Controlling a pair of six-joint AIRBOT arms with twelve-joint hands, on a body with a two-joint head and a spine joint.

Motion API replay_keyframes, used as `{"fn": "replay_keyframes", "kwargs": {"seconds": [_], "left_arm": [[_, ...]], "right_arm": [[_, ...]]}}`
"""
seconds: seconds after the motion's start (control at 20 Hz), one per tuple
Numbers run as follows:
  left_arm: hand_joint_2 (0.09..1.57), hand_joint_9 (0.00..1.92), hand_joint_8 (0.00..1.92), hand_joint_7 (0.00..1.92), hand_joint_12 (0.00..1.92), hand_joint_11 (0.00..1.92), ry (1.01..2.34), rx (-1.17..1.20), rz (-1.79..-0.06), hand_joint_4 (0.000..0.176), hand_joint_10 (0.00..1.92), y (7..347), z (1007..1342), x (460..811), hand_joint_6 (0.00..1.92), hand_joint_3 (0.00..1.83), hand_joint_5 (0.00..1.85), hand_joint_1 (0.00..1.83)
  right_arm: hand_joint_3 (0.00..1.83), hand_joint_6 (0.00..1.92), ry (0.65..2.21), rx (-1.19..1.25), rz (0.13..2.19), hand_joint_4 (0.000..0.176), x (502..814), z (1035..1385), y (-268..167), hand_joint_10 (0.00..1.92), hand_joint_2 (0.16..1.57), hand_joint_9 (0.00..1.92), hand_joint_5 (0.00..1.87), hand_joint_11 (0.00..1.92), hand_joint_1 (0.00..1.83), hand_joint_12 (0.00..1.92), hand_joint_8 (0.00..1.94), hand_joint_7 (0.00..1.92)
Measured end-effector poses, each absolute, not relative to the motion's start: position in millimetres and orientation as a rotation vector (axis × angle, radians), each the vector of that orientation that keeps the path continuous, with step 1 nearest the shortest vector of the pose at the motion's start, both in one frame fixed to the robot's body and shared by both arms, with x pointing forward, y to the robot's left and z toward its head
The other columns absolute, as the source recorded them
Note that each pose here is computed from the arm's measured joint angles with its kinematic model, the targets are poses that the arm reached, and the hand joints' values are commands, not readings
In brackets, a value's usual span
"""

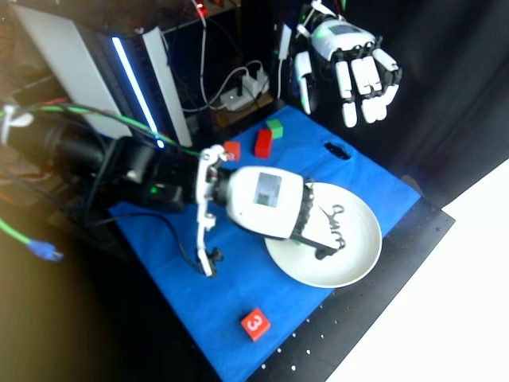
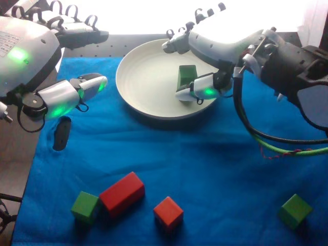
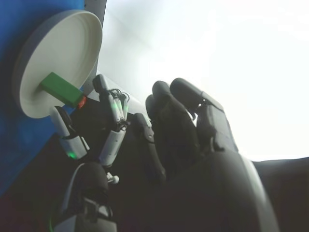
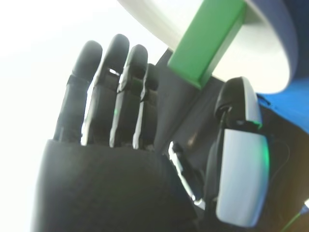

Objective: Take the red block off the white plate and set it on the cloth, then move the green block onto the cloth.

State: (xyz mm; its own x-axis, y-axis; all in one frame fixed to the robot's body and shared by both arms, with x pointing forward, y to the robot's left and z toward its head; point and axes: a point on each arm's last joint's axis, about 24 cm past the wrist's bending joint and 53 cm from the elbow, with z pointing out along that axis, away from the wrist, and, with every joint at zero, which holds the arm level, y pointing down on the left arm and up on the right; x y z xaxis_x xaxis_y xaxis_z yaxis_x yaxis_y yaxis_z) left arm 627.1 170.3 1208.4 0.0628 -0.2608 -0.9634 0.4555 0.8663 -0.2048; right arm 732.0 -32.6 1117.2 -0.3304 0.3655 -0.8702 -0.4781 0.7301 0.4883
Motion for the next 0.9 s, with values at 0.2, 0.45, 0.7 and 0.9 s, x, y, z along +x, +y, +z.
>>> {"fn": "replay_keyframes", "kwargs": {"seconds": [0.2, 0.45, 0.7, 0.9], "left_arm": [[1.26, 0.34, 0.01, 0.55, 1.47, 0.00, 1.404, 0.173, -0.557, 0.070, 0.48, 166, 1209, 624, 0.01, 0.00, 0.63, 0.52], [1.28, 0.35, 0.01, 0.56, 1.48, 0.00, 1.400, 0.175, -0.559, 0.044, 0.47, 165, 1210, 623, 0.01, 0.00, 0.64, 0.51], [1.29, 0.36, 0.01, 0.57, 1.39, 0.00, 1.387, 0.171, -0.561, 0.057, 0.42, 166, 1214, 623, 0.01, 0.00, 0.66, 0.49], [1.30, 0.42, 0.00, 0.56, 1.21, 0.00, 1.390, 0.163, -0.559, 0.036, 0.16, 167, 1213, 623, 0.00, 0.00, 0.66, 0.52]], "right_arm": [[0.00, 0.00, 1.759, -0.077, 0.838, 0.000, 739, 1101, -31, 0.24, 0.98, 0.70, 0.60, 0.26, 0.92, 1.36, 0.00, 0.73], [0.00, 0.01, 1.788, -0.055, 0.833, 0.000, 744, 1092, -31, 0.60, 1.02, 0.76, 0.84, 0.33, 1.18, 1.60, 0.02, 0.95], [0.00, 1.10, 1.786, -0.036, 0.840, 0.000, 746, 1094, -32, 0.38, 1.16, 0.88, 0.98, 0.37, 1.23, 1.39, 1.13, 0.82], [0.00, 0.99, 1.786, -0.036, 0.844, 0.000, 745, 1094, -31, 1.46, 1.16, 0.74, 0.95, 0.49, 1.36, 1.59, 1.11, 0.85]]}}
